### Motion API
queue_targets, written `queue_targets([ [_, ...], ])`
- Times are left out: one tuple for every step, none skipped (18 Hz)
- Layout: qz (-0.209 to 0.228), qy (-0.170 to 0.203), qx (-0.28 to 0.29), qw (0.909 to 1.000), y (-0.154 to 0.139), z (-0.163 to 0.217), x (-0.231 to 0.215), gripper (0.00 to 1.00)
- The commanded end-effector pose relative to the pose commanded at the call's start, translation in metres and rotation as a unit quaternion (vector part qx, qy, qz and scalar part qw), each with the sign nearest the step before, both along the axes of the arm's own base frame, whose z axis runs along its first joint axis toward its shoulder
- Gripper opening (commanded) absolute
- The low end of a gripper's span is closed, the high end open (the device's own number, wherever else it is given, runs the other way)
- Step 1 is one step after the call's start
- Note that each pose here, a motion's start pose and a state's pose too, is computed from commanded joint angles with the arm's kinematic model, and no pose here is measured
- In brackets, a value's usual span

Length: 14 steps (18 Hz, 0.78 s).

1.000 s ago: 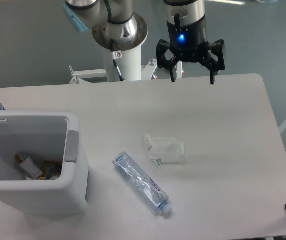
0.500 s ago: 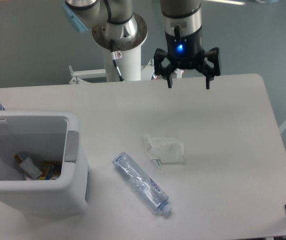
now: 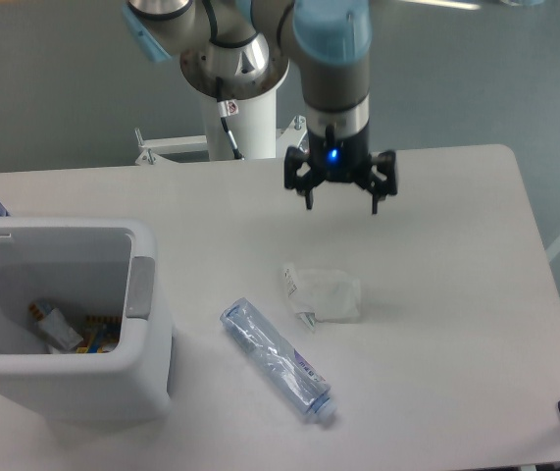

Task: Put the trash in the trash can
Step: 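Move the open gripper down toward the clear plastic bag, then lower the gripper onto the plastic bag and close on it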

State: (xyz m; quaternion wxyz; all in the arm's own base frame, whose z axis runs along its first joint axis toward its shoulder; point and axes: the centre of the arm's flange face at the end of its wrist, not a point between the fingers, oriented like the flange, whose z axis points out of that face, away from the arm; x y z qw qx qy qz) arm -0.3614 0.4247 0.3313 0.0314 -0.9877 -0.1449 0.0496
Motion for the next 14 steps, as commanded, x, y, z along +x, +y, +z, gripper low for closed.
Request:
queue_targets([
  [0.004,0.006,0.005,1.0,0.004,-0.009,-0.005,1.0],
  [0.019,0.003,0.008,0.9998,0.008,-0.02,-0.01,1.0],
  [0.046,-0.002,0.008,0.9989,0.011,-0.031,-0.013,1.0],
  [0.07,-0.006,0.009,0.9975,0.014,-0.036,-0.017,1.0],
  [0.089,-0.009,0.009,0.996,0.017,-0.041,-0.02,1.0],
  [0.102,-0.013,0.008,0.9946,0.018,-0.047,-0.022,1.0],
  [0.109,-0.018,0.004,0.9939,0.02,-0.055,-0.025,1.0],
  [0.109,-0.019,0.002,0.9938,0.022,-0.059,-0.028,1.0],
  [0.111,-0.022,0.0,0.9936,0.023,-0.063,-0.031,1.0],
  [0.112,-0.025,-0.003,0.9934,0.025,-0.07,-0.034,1.0],
  [0.111,-0.029,-0.007,0.9933,0.026,-0.077,-0.035,1.0],
  [0.112,-0.032,-0.012,0.9931,0.026,-0.083,-0.035,1.0],
  [0.115,-0.035,-0.012,0.9927,0.025,-0.085,-0.034,1.0],
  [0.118,-0.036,-0.013,0.9923,0.025,-0.087,-0.034,1.0],
])
